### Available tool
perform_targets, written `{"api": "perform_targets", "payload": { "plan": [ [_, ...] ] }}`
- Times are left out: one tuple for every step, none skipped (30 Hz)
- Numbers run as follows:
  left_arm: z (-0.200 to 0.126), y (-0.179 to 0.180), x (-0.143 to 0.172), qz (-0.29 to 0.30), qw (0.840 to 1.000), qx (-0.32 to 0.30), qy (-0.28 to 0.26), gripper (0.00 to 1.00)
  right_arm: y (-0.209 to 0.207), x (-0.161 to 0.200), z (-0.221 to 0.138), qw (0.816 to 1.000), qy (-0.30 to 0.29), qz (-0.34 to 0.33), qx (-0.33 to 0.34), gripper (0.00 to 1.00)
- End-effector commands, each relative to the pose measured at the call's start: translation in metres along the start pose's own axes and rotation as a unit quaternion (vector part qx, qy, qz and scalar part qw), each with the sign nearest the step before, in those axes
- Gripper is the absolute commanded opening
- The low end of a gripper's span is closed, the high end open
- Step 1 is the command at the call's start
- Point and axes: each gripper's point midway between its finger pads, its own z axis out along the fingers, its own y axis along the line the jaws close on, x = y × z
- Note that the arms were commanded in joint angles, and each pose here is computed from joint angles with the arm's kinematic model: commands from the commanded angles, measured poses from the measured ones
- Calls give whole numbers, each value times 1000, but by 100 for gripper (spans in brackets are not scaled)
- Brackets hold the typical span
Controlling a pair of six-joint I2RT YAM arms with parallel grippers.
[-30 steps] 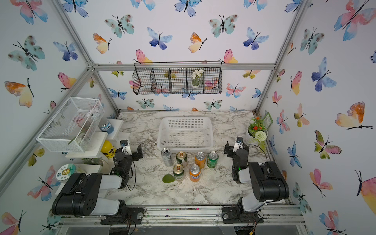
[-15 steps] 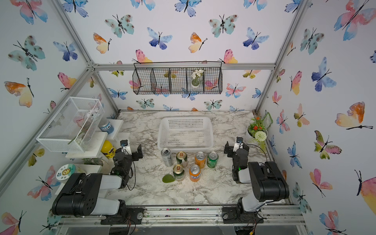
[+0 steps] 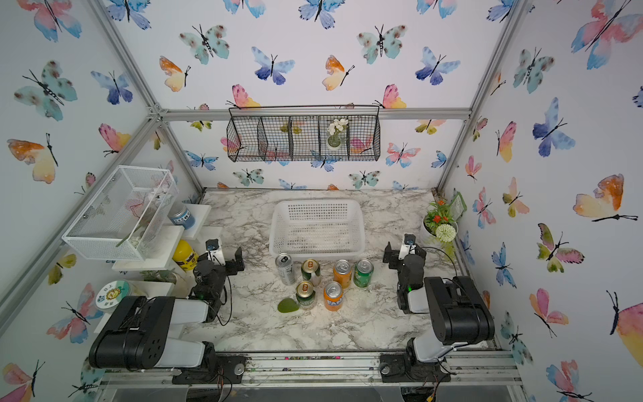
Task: Take out the drinks from the basket
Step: Reset both arms
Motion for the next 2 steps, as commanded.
{"api": "perform_targets", "payload": {
  "plan": [
    [1,-3,-9,-5,1000,11,-16,99,0,-3,1,1000,-7,0,-3,99],
    [1,-3,-9,-5,1000,11,-16,99,0,-3,1,1000,-6,0,-4,99]
  ]
}}
